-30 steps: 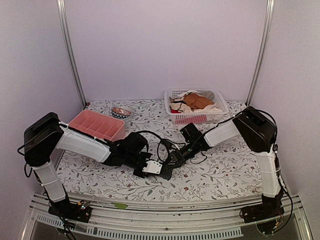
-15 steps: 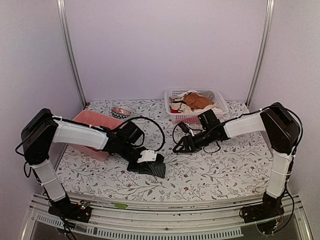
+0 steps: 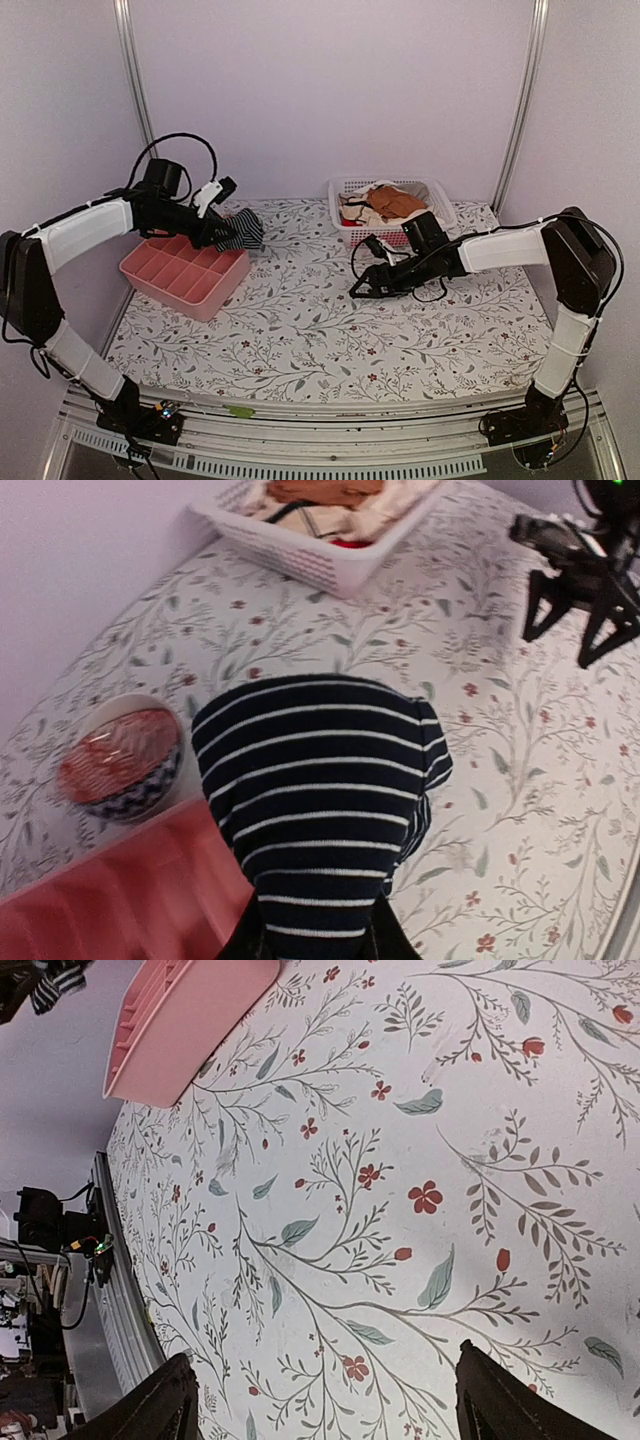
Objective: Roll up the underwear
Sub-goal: Place the underwear in the storage box.
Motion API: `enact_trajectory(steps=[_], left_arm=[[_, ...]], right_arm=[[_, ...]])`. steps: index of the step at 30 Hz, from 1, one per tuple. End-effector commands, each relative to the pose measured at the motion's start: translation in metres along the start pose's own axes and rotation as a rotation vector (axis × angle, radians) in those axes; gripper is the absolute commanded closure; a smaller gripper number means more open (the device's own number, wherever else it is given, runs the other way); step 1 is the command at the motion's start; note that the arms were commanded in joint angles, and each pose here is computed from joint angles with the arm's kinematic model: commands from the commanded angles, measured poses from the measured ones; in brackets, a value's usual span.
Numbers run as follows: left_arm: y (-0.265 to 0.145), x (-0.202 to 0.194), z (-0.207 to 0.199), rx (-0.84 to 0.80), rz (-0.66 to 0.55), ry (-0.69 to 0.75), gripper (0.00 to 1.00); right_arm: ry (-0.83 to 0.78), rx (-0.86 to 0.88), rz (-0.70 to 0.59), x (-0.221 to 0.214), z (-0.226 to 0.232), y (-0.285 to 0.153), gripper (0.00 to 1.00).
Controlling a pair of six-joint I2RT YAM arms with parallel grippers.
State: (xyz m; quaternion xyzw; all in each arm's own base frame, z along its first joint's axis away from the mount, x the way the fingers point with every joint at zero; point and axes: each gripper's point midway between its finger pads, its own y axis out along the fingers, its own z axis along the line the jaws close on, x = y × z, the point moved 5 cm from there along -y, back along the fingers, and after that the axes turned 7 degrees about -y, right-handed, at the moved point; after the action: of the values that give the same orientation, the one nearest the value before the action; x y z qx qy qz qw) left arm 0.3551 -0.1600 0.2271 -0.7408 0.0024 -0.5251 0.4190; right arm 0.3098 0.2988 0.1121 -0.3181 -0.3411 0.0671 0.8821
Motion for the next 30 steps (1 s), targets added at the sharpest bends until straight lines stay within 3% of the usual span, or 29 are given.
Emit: enact_trajectory(steps=[1,7,15,22,30], left_arm=[[-0.048,-0.013,0.053,0.384,-0.001,-0.075,1.0],[-0.068,-0.049,0.097,0.659,0.05,-0.176,1.0],[-0.062,-0.068,0.135,0.681,0.079,-0.204,1.0],[-0.075,-0.069,0.186,0.853,0.071,-0.186,1.0],[-0.081,-0.079,0.238,0.939,0.113,-0.105,1.0]], right_arm=[[-0.022,-0.063,-0.04,0.011,0.005,-0.013,0.09],[-0.019,-0.097,-0.05,0.013,0.001,-0.014,0.09],[-0.014,-0.127,-0.06,0.014,-0.001,-0.016,0.08],[-0.004,-0.128,-0.057,0.013,-0.001,-0.016,0.08],[0.004,-0.126,-0.044,0.012,-0.004,-0.013,0.07]])
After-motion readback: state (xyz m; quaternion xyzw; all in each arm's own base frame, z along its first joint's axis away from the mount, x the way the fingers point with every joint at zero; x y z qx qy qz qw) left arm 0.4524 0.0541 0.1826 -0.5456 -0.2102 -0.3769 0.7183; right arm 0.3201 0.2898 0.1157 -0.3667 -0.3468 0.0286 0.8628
